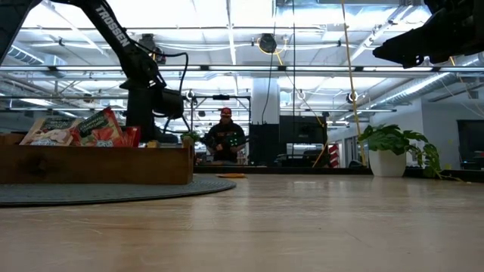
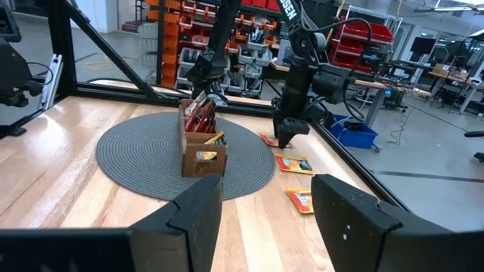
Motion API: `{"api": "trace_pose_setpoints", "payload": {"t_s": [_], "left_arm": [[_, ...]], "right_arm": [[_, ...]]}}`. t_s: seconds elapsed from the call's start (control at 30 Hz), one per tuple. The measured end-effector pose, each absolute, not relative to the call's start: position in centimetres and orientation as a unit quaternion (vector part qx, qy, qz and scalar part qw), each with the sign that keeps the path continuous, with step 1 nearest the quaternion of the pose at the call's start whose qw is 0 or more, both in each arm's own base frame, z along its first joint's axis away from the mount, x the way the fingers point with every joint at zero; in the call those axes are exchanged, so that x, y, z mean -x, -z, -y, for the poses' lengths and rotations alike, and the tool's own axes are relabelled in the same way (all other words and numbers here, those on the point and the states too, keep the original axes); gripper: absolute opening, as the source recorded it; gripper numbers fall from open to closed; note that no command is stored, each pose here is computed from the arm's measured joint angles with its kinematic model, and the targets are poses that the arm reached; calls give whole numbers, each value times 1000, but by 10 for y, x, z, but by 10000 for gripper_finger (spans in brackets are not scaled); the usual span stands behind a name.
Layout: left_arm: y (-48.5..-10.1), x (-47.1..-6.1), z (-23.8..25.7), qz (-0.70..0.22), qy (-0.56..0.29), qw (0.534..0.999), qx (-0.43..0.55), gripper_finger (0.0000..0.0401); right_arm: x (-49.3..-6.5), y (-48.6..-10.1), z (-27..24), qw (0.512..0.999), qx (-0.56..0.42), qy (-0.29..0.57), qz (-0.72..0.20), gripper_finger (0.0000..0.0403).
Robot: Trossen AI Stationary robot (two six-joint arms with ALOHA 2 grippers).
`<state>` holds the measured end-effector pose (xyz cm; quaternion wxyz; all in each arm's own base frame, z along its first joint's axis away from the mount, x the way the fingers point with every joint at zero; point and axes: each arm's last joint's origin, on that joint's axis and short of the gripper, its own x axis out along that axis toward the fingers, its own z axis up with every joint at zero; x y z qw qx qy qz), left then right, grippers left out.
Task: Pick & Place Tea
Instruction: Put the yellow tea bag into the right section of the wooden organizer
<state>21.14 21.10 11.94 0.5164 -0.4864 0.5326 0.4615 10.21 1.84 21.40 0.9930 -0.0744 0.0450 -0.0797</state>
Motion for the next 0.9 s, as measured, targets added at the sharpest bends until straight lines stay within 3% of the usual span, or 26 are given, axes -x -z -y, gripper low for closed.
{"api": "trace_pose_setpoints", "payload": {"t_s": [0.17,0.33,0.47,0.67,0.9], "left_arm": [[-119,-211,-212,-529,-466,518,483,204],[-119,-212,-213,-532,-465,526,473,98],[-121,-212,-214,-573,-428,565,413,16],[-149,-213,-208,-559,-465,613,308,6],[-212,-229,-168,-464,-494,696,238,4]], "right_arm": [[-102,-214,-18,993,74,80,-45,187],[-102,-214,-18,993,74,80,-45,187],[-102,-214,-18,993,74,80,-45,187],[-102,-214,-18,993,74,80,-45,187],[-102,-214,-18,993,74,80,-45,187]]}}
